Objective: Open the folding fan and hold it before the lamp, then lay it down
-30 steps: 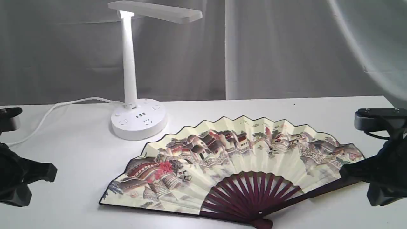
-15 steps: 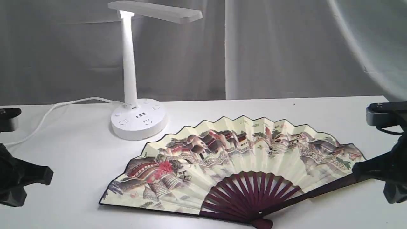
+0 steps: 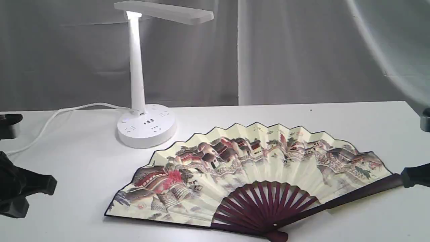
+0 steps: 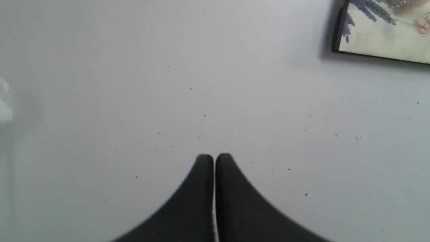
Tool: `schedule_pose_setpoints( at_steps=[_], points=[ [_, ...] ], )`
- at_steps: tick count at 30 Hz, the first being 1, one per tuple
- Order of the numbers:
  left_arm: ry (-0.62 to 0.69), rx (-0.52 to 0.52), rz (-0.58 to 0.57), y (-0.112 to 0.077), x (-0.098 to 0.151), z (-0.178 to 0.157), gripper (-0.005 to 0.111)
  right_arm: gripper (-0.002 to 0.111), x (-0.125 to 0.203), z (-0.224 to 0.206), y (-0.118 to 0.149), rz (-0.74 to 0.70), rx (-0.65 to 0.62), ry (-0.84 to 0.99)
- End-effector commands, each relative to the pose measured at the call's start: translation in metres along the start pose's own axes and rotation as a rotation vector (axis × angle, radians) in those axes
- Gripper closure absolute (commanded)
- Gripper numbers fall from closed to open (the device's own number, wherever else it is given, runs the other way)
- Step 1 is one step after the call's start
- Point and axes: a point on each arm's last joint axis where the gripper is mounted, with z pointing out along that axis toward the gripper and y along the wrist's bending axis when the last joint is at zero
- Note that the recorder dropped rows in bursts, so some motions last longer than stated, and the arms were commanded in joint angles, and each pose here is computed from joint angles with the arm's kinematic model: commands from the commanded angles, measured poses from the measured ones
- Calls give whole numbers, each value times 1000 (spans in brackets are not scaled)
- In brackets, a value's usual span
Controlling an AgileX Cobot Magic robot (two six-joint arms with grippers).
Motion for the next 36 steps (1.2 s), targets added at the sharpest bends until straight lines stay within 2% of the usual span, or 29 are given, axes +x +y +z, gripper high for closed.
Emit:
schedule_pose_setpoints(
  at_steps=[1, 4, 14, 16, 20, 28, 36],
  points=[
    [-33, 3, -5, 0, -4, -5, 107, 108, 0, -4, 10, -56, -5, -22],
    [-33, -8, 4, 1, -4, -5, 107, 108, -1, -5, 19, -94, 0, -28],
    [-3, -43, 28, 4, -2, -5, 107, 108, 0, -5, 20, -95, 1, -18],
    [3, -41, -22, 9, -1, -5, 107, 108, 1, -5, 19, -94, 2, -17],
    [-7, -31, -25, 13, 0, -11, 107, 108, 4, -14, 18, -98, 8, -40],
    [-149, -32, -15, 11, 9, -57, 107, 108, 15, -59, 16, -94, 10, -190],
    [-432, -25, -6, 8, 39, -134, 107, 108, 49, -129, 12, -82, 12, -445]
  ],
)
